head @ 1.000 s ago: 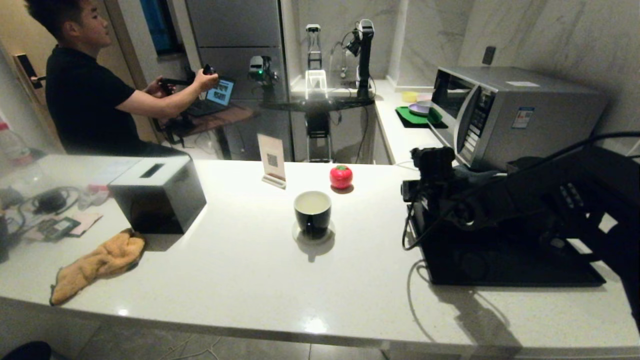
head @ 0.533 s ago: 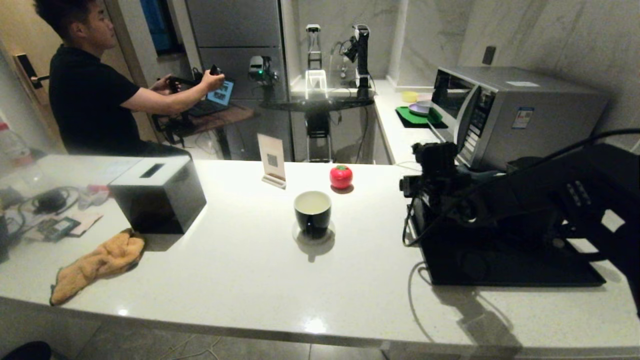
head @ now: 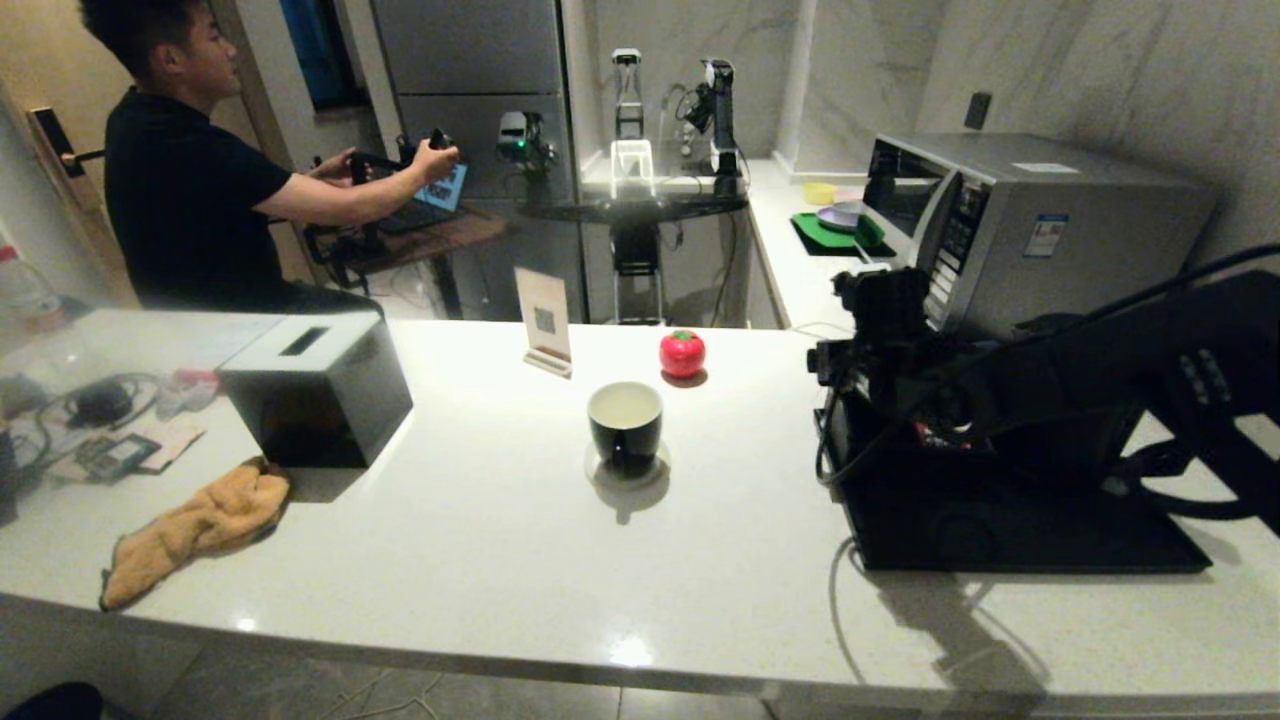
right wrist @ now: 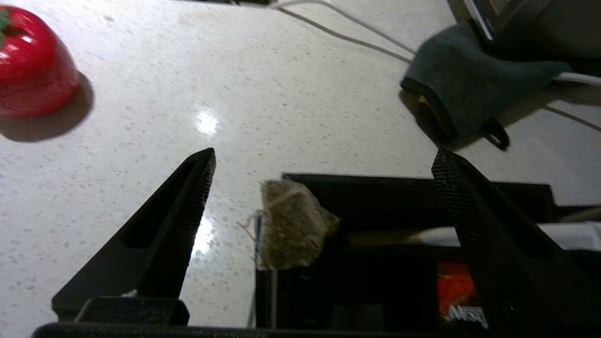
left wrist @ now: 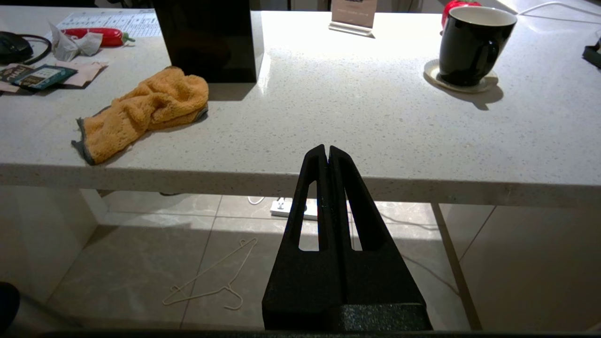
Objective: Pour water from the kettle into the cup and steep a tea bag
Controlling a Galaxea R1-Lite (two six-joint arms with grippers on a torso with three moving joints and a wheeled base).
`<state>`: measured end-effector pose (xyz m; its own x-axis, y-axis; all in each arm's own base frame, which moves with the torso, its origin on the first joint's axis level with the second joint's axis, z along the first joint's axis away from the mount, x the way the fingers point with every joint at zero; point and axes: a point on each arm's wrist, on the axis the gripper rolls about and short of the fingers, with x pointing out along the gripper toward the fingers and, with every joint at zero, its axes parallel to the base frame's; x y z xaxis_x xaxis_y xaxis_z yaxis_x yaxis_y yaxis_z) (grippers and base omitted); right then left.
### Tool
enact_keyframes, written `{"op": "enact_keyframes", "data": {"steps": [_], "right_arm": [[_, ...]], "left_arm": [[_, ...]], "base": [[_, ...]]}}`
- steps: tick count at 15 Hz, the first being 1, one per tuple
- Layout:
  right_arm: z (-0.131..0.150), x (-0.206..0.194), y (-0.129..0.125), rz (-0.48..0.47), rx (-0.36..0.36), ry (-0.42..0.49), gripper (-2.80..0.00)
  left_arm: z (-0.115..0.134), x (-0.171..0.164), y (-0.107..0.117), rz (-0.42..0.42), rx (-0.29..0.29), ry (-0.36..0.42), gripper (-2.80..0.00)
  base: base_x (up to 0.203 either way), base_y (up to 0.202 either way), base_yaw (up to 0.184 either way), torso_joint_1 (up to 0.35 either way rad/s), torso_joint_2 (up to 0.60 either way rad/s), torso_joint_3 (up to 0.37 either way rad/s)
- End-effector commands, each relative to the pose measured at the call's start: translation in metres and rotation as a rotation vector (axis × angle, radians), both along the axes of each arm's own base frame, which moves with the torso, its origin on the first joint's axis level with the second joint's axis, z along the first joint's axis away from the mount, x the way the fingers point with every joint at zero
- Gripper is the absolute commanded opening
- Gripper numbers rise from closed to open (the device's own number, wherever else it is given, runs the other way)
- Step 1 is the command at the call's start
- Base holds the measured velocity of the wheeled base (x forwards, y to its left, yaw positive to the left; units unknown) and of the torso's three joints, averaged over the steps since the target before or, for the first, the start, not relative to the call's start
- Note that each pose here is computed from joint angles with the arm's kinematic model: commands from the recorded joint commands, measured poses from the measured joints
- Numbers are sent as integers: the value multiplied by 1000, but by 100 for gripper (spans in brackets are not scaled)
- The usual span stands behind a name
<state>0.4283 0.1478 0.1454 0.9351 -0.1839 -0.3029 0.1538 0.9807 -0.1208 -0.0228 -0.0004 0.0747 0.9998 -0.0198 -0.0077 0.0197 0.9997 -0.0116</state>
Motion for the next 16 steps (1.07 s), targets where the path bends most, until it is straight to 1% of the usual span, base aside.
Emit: {"op": "enact_keyframes", "data": {"steps": [1, 2, 5, 10, 16], "right_arm": [[7, -5, -3, -18, -9, 12, 0], [7, -6, -4, -23, -12, 25, 0], [7, -6, -5, -32, -6, 24, 0], [-8, -2, -10, -60, 14, 67, 0], [-15, 4, -11, -71, 21, 67, 0]], "left_arm": [[0, 0, 0, 0, -1, 0, -280], [0, 0, 0, 0, -1, 0, -280], [0, 0, 0, 0, -1, 0, -280], [0, 0, 0, 0, -1, 0, -280], [0, 0, 0, 0, -1, 0, -280]], "base": [[0, 0, 0, 0, 0, 0], [0, 0, 0, 0, 0, 0], [0, 0, 0, 0, 0, 0], [0, 0, 0, 0, 0, 0], [0, 0, 0, 0, 0, 0]]}}
